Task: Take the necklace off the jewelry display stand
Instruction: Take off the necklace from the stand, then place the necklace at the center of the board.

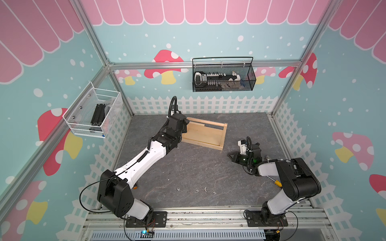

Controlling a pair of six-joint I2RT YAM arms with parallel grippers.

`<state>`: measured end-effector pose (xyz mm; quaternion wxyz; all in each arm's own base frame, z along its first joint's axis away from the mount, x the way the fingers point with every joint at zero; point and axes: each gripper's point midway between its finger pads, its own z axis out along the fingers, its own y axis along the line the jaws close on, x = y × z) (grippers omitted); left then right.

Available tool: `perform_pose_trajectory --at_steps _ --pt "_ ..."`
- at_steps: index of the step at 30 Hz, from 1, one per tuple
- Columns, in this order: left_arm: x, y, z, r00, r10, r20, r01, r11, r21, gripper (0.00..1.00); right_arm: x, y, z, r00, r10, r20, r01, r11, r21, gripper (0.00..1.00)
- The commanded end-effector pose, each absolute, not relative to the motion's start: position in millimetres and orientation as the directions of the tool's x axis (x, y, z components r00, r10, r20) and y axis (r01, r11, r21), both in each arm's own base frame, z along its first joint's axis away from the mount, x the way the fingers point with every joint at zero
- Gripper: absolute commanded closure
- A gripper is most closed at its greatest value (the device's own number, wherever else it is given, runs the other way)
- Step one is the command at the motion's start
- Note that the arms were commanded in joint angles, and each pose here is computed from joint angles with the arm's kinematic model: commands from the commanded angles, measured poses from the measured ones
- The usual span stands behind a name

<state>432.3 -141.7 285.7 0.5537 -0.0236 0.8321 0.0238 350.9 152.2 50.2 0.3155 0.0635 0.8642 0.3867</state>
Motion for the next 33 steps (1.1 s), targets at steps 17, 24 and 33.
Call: perform_pose_trajectory --at_steps 17,24,33 --pt "269.2 -297.7 304.8 -0.503 0.113 -0.857 0.618 0.74 -0.266 1.0 350.6 134.6 67.7 -0.739 0.343 -0.58 -0.147 0.758 0.635 0.93" --pt "217.9 -352.7 295.4 -0.521 0.215 -0.826 0.757 0.565 -0.33 1.0 347.1 114.4 73.3 -0.705 0.317 -0.634 -0.115 0.831 0.544 0.92" --pt "171.1 -395.1 282.3 -0.516 0.287 -0.807 0.813 0.461 -0.356 1.0 345.4 100.8 74.3 -0.686 0.322 -0.653 -0.079 0.858 0.507 0.88"
